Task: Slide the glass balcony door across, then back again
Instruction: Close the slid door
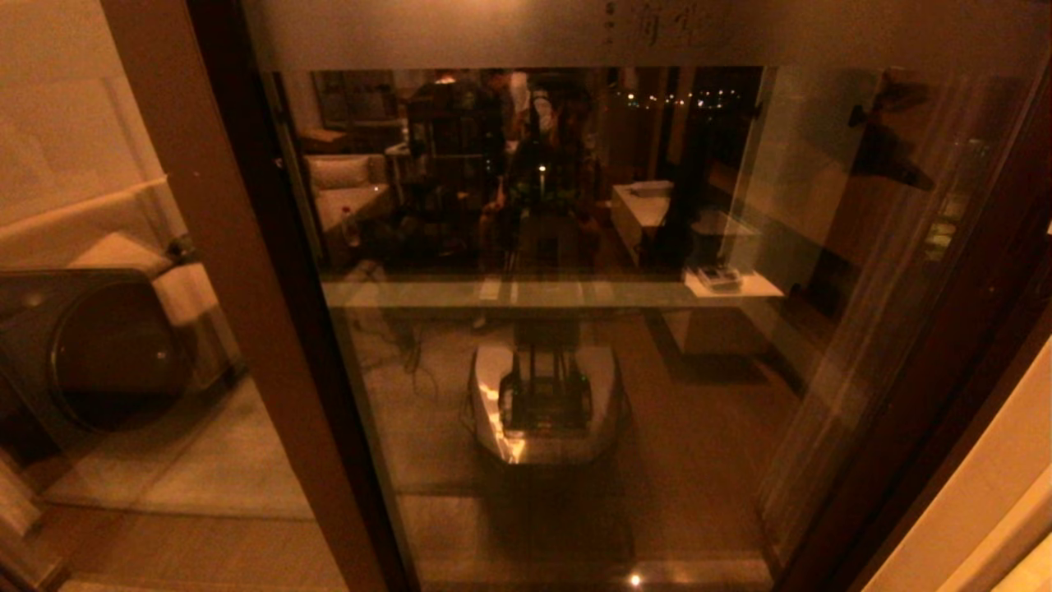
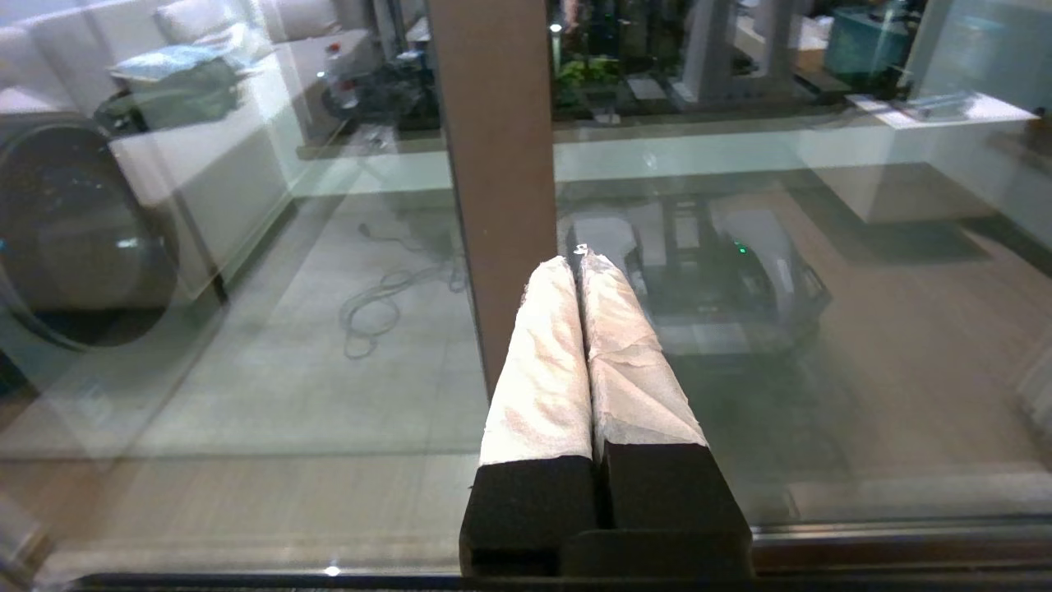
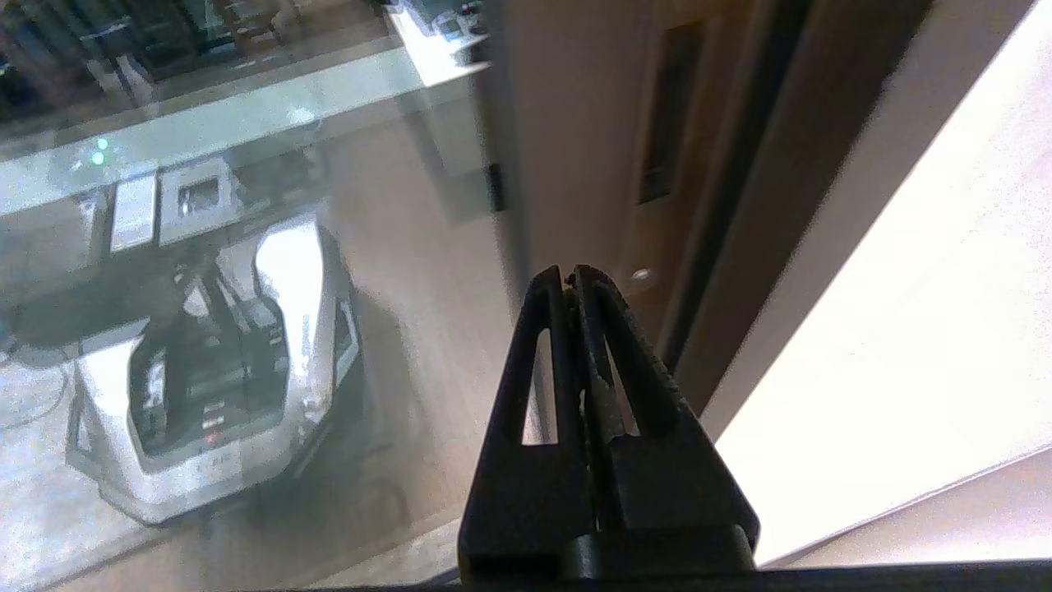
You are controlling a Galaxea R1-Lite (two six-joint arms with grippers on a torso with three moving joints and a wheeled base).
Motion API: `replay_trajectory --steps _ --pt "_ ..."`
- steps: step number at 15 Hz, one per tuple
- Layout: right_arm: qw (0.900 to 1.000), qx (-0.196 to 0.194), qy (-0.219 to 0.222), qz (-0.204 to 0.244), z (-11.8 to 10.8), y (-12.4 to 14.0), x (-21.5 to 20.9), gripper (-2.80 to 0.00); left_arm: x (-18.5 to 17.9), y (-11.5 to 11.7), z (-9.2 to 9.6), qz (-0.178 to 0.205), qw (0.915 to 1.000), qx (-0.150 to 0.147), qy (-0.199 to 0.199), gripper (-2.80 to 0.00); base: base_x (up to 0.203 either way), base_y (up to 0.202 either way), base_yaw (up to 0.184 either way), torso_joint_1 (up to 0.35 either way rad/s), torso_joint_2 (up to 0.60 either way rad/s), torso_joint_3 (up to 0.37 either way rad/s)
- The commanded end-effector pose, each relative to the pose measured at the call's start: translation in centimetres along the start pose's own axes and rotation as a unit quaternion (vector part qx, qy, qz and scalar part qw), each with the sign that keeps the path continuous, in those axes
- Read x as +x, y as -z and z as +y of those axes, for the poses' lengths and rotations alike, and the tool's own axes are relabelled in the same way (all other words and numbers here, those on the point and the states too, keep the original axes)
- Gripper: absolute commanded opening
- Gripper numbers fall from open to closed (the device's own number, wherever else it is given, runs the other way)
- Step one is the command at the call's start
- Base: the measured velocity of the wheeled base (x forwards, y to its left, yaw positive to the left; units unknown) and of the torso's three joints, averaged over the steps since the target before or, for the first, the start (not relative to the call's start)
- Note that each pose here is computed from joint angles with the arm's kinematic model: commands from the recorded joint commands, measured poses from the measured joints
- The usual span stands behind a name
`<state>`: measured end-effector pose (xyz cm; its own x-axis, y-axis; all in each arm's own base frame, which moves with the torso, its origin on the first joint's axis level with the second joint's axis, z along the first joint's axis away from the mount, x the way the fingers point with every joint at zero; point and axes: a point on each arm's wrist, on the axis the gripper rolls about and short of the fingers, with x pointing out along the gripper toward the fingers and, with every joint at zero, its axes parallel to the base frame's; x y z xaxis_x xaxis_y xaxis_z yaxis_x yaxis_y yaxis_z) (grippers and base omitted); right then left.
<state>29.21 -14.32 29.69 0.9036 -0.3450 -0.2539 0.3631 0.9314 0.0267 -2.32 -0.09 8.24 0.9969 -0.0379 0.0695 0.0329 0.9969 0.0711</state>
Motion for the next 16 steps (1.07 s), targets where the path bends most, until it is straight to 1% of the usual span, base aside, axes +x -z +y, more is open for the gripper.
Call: replay_trajectory --steps 1,2,3,4,7,9,12,16 --pt "1.000 0.000 -0.009 0.006 -0.1 0.3 0.5 -2.80 0.2 0.9 -0.1 0.016 0.9999 0.000 0.001 -2.80 0.000 0.000 0.000 0.000 0.00 0.000" --pt "1.000 -0.002 -0.018 0.011 -0.1 0.5 0.8 -2.80 0.2 0.9 -0.1 0.016 0.9999 0.000 0.001 -2.80 0.000 0.000 0.000 0.000 0.00 0.000" --pt "1.000 -0.003 -0.022 0.013 -0.1 0.6 1.3 0.00 0.2 0.9 -0.1 0.016 0.9999 0.000 0.001 -2.80 0.000 0.000 0.000 0.000 0.00 0.000" --pt "1.000 -0.004 -0.024 0.015 -0.2 0.6 1.9 0.00 0.2 0.9 -0.1 0.016 0.9999 0.000 0.001 -2.80 0.000 0.000 0.000 0.000 0.00 0.000" --pt "0.999 0.000 -0.036 0.041 -0.4 1.8 4.3 0.00 0.2 0.9 -0.1 0.016 0.9999 0.000 0.001 -2.80 0.000 0.000 0.000 0.000 0.00 0.000" --pt "0.999 -0.001 -0.037 0.034 -0.4 1.4 4.4 0.00 0.2 0.9 -0.1 0.016 0.9999 0.000 0.001 -2.80 0.000 0.000 0.000 0.000 0.00 0.000" --pt "0.999 -0.006 -0.037 0.005 -0.3 -0.2 4.3 0.00 0.2 0.9 -0.1 0.016 0.9999 0.000 0.001 -2.80 0.000 0.000 0.000 0.000 0.00 0.000" --pt "0.999 -0.010 -0.038 0.017 -0.6 0.5 6.3 0.00 0.2 0.9 -0.1 0.016 0.9999 0.000 0.001 -2.80 0.000 0.000 0.000 0.000 0.00 0.000"
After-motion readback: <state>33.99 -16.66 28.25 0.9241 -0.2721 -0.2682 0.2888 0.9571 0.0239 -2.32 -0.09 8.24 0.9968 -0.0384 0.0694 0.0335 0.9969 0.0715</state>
